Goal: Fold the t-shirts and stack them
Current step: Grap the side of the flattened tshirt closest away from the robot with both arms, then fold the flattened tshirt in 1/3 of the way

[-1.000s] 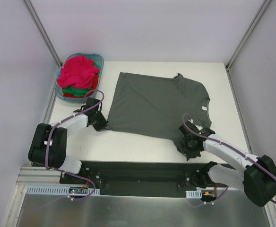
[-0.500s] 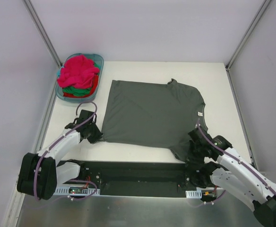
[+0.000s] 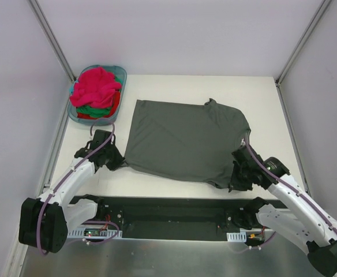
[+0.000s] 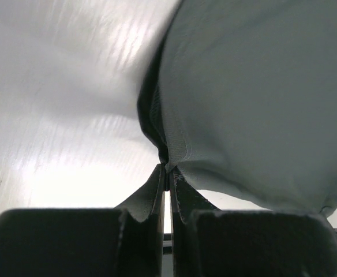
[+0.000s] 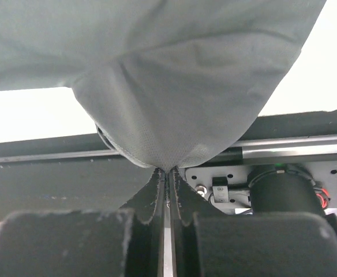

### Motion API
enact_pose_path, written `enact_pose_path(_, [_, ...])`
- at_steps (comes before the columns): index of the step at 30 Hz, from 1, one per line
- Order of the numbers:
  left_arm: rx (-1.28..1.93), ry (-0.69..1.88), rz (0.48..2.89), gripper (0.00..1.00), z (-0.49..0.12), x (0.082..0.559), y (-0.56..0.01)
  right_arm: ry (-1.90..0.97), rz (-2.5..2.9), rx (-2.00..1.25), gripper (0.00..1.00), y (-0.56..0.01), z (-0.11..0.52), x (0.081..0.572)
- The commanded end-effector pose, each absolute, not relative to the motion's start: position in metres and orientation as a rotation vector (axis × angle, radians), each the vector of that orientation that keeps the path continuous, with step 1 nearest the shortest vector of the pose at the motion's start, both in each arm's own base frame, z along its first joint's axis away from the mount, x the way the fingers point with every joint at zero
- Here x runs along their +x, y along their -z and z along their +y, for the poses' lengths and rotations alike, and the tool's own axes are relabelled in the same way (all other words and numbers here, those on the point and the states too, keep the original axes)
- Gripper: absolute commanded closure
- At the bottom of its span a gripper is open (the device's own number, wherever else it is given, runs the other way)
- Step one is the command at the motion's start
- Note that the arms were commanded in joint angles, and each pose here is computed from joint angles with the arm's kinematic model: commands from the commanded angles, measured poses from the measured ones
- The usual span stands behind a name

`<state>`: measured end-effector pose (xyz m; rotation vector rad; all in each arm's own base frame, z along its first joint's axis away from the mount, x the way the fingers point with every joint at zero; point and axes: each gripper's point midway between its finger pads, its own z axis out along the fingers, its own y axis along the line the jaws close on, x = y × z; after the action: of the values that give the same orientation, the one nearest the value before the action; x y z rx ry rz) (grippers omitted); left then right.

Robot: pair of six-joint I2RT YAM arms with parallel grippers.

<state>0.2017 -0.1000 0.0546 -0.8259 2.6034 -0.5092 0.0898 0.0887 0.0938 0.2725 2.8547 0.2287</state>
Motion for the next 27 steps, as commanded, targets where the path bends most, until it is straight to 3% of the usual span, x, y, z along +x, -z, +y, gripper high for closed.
enact_pose_path(1, [-0.839, 0.537, 2.552, 1.00, -0.104, 0.230, -0.081, -0.144, 2.726, 0.253, 1.00, -0.123, 0.082, 0.132])
enact_pose_path(12, [-0.850, 0.501, 2.553, 1.00, -0.111, 0.281, -0.091, -0.095, 2.656, 0.250, 1.00, -0.150, 0.081, 0.205])
enact_pose_path(27, [-0.858, 0.402, 2.574, 1.00, -0.111, 0.342, -0.082, -0.041, 2.683, 0.238, 1.00, -0.144, 0.070, 0.291])
